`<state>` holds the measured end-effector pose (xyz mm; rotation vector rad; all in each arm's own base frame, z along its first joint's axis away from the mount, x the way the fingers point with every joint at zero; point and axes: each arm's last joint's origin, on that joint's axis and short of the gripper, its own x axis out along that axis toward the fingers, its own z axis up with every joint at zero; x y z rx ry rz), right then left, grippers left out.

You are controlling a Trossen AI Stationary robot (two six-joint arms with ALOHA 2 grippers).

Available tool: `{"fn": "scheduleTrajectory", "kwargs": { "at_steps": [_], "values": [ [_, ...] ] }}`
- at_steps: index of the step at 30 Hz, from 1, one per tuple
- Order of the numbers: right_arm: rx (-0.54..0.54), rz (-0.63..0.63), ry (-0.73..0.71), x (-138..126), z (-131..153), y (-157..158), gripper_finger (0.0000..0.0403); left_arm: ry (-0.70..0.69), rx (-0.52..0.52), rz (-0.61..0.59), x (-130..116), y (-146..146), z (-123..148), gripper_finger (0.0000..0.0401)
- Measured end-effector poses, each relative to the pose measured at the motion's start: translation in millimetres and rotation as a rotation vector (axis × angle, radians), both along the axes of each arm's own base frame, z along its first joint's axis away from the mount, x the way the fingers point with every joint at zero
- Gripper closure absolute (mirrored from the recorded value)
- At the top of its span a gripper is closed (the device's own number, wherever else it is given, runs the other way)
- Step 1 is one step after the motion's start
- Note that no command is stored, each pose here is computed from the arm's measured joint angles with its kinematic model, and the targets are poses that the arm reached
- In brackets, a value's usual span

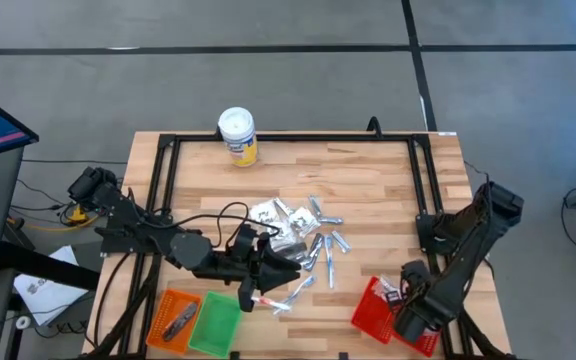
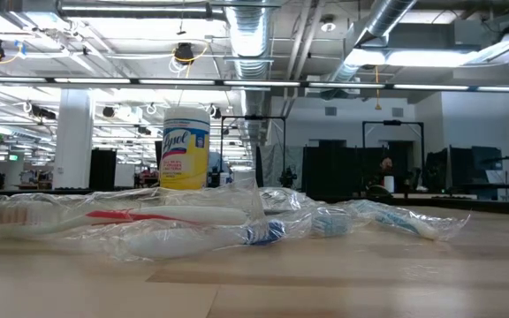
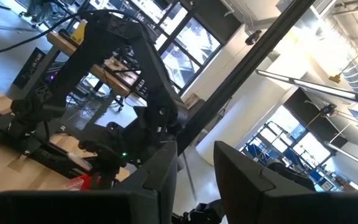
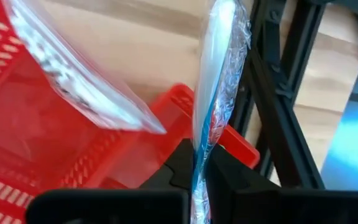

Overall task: Pick & Place Travel size toiletries
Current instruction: Put the blue toothbrush into the right red basket

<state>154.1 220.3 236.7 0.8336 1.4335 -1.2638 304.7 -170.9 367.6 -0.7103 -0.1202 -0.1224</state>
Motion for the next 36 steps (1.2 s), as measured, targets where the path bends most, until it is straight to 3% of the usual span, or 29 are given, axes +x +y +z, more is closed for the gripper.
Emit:
{"fn": "scheduleTrajectory", "kwargs": {
  "at_steps": [16, 26, 36],
  "values": [
    [0.026, 0.015, -0.026, -2.1, -1.9, 7.1, 0.039, 0.0, 0.001, -0.03, -5.3, -9.1, 0.0, 0.0302],
    [0.038, 0.019, -0.026, 13.3, -42.2, 34.4, 0.0391, 0.0, 0.0, -0.03, -5.2, -9.0, 0.0, 0.0302],
    [-0.025, 0.032, 0.018, 13.1, -38.6, 41.4, 0.039, 0.0, -0.004, -0.028, -4.8, -8.3, 0.0, 0.0302]
  ]
}}
